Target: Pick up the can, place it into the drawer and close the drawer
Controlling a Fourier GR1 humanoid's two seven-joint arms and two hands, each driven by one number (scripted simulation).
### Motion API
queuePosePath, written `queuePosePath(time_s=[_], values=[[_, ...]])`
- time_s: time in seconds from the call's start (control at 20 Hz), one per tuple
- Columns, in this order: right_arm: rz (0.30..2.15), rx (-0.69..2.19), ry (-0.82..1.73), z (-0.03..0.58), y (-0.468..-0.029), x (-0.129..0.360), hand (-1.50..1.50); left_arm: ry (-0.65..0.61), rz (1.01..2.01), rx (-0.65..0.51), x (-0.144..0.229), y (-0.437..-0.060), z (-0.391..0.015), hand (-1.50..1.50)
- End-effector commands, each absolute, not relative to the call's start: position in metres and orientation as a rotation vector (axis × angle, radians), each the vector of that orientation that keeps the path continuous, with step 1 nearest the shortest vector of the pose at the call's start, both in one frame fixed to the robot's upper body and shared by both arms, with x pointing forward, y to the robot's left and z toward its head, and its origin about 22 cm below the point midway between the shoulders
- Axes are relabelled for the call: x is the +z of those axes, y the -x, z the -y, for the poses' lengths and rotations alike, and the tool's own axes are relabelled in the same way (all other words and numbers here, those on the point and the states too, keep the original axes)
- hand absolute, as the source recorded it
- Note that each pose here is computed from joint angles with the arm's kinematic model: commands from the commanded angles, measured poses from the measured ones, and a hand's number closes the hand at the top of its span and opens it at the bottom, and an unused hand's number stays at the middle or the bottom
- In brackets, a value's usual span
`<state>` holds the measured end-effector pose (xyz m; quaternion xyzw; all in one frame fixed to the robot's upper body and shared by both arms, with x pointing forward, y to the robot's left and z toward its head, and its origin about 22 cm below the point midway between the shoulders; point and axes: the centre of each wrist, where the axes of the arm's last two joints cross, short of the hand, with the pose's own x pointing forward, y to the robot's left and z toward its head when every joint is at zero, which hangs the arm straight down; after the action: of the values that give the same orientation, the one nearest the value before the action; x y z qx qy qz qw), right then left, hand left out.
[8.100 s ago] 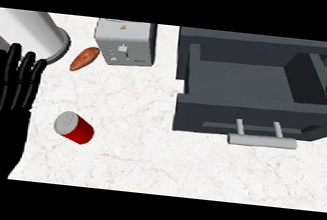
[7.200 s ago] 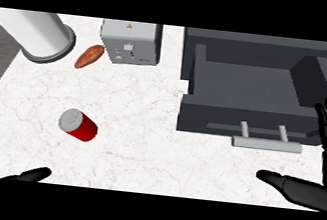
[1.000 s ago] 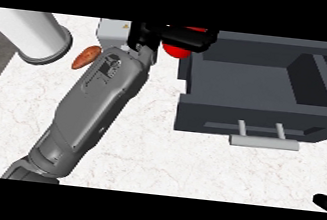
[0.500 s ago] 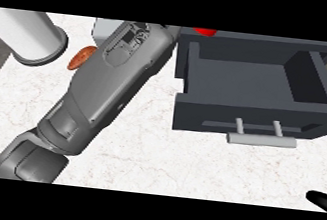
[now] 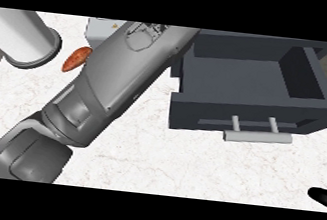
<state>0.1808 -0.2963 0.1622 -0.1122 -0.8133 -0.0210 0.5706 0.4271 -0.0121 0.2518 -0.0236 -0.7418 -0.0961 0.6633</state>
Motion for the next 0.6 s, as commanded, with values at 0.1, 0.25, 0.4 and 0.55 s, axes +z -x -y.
queuePosePath(time_s=[0.1,0.25,0.4,0.55], values=[[1.908,-0.018,0.267,0.292,-0.192,0.179,-1.50,-0.004,1.682,-0.224,0.254,-0.427,0.022,1.50],[1.900,-0.011,0.250,0.294,-0.183,0.167,-1.50,-0.060,1.675,-0.183,0.259,-0.432,0.022,1.50],[1.907,0.016,0.222,0.295,-0.183,0.171,-1.50,-0.120,1.716,-0.148,0.246,-0.434,0.019,-1.50],[1.930,0.005,0.222,0.288,-0.194,0.178,-1.50,-0.143,1.704,-0.105,0.251,-0.435,0.020,-1.50]])
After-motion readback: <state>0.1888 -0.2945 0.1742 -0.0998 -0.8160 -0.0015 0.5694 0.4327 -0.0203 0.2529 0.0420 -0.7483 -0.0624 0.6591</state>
